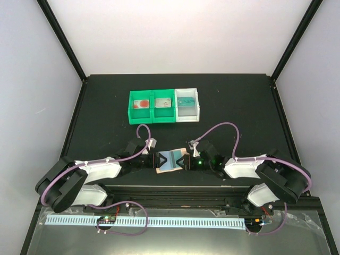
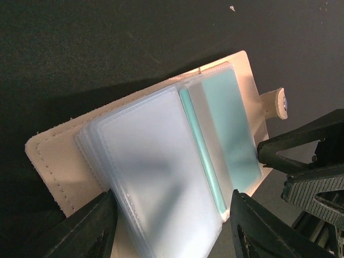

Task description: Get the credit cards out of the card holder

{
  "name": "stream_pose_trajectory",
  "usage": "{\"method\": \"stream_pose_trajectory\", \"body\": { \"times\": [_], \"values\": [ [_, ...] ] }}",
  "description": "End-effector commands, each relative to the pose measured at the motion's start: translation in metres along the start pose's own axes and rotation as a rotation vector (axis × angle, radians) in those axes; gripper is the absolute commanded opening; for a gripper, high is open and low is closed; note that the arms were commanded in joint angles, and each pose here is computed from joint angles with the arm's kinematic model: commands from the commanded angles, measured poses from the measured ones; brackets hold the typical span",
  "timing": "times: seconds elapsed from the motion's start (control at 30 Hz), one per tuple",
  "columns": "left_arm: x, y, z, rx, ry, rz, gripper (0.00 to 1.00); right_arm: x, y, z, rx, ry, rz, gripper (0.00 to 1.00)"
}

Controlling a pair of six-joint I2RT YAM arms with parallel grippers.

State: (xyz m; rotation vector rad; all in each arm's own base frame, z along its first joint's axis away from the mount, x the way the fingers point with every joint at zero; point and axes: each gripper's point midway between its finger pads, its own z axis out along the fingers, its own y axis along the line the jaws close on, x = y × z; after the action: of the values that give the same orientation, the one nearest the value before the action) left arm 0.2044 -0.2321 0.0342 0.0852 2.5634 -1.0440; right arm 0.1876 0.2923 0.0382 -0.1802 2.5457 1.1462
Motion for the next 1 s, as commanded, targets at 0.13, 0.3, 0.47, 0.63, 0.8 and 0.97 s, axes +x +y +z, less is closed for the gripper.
{"method": "stream_pose_trajectory", "body": {
  "times": [0.13, 0.3, 0.47, 0.63, 0.8, 0.97],
  "values": [
    [0.010, -0.001, 0.006, -0.003, 0.038, -0.005, 0.58, -0.010, 0.026, -0.007, -0.104, -0.035, -0.028, 0.44],
    [0.010, -0.001, 0.006, -0.003, 0.040, -0.001, 0.48, -0.012, 0.032, -0.011, -0.127, -0.050, -0.038, 0.44],
    [0.012, -0.001, 0.007, -0.001, 0.043, 0.004, 0.39, -0.012, 0.038, -0.014, -0.160, -0.057, -0.041, 0.44],
    [0.011, 0.001, 0.005, -0.014, 0.035, 0.003, 0.33, -0.016, 0.013, -0.015, -0.021, -0.081, -0.057, 0.44],
    [0.009, 0.004, 0.002, -0.039, 0.016, 0.008, 0.21, -0.019, -0.018, -0.018, 0.141, -0.090, -0.093, 0.44],
    [0.009, 0.005, 0.001, -0.044, 0.010, 0.012, 0.07, -0.018, -0.032, -0.017, 0.199, -0.089, -0.108, 0.44]
  ]
}}
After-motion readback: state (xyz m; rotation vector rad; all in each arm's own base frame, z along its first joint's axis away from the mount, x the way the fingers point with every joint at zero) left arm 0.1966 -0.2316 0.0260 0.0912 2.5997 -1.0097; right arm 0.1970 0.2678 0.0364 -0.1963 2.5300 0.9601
